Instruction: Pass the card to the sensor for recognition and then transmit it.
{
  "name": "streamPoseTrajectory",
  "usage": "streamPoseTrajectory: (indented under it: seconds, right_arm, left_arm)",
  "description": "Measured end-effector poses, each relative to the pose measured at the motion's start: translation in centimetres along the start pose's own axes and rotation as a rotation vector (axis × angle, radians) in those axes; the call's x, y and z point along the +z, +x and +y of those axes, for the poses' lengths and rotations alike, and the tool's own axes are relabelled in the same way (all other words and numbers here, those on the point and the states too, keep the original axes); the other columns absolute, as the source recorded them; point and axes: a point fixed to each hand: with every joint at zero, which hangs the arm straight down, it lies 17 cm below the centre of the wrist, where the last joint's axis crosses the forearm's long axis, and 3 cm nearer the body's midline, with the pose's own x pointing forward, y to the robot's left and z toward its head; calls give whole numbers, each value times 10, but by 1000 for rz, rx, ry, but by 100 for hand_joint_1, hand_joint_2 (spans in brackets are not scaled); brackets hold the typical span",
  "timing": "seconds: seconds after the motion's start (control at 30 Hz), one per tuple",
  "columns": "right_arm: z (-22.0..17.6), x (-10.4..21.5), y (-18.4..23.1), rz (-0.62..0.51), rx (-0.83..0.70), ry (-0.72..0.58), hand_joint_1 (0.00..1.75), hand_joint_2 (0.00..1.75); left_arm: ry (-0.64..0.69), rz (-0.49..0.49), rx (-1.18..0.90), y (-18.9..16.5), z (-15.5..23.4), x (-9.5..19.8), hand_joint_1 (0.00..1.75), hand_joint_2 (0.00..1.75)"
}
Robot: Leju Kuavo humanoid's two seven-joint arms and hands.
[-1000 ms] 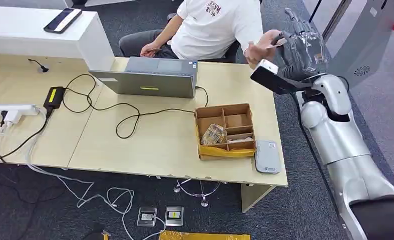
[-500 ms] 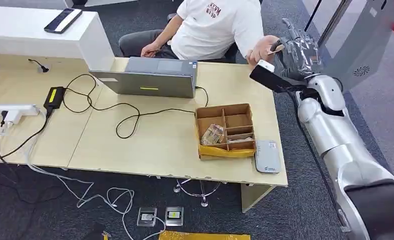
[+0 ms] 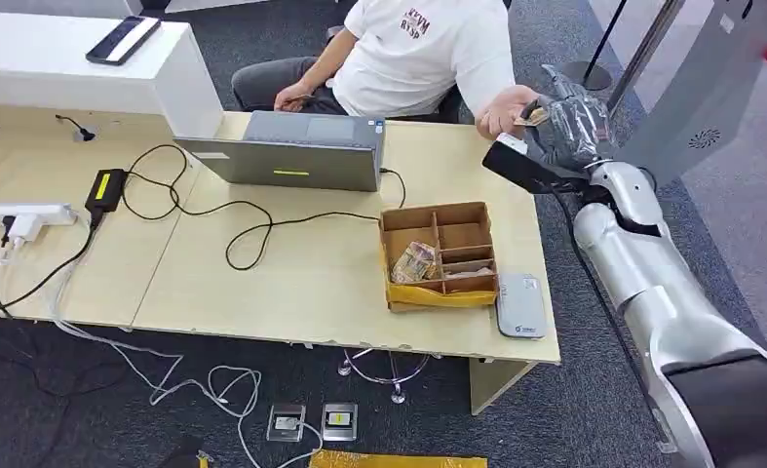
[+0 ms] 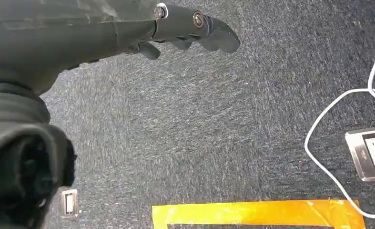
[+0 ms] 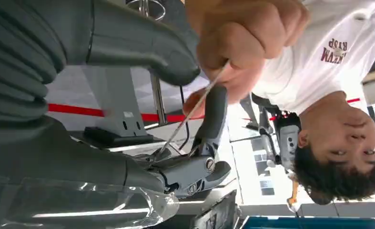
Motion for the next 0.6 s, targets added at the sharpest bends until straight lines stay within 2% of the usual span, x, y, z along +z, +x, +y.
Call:
streamPoseTrajectory:
  seconds: [0.4,0.6]
  right_arm:
    - [5,0,12,-10,-7,-48,0,175]
    - [-18,0,13,-20,9,-168,0,175]
  left_arm:
    - [12,8,2,-3,6,-1,0,0]
    - [32,17,9,-4,10,-1,0,0]
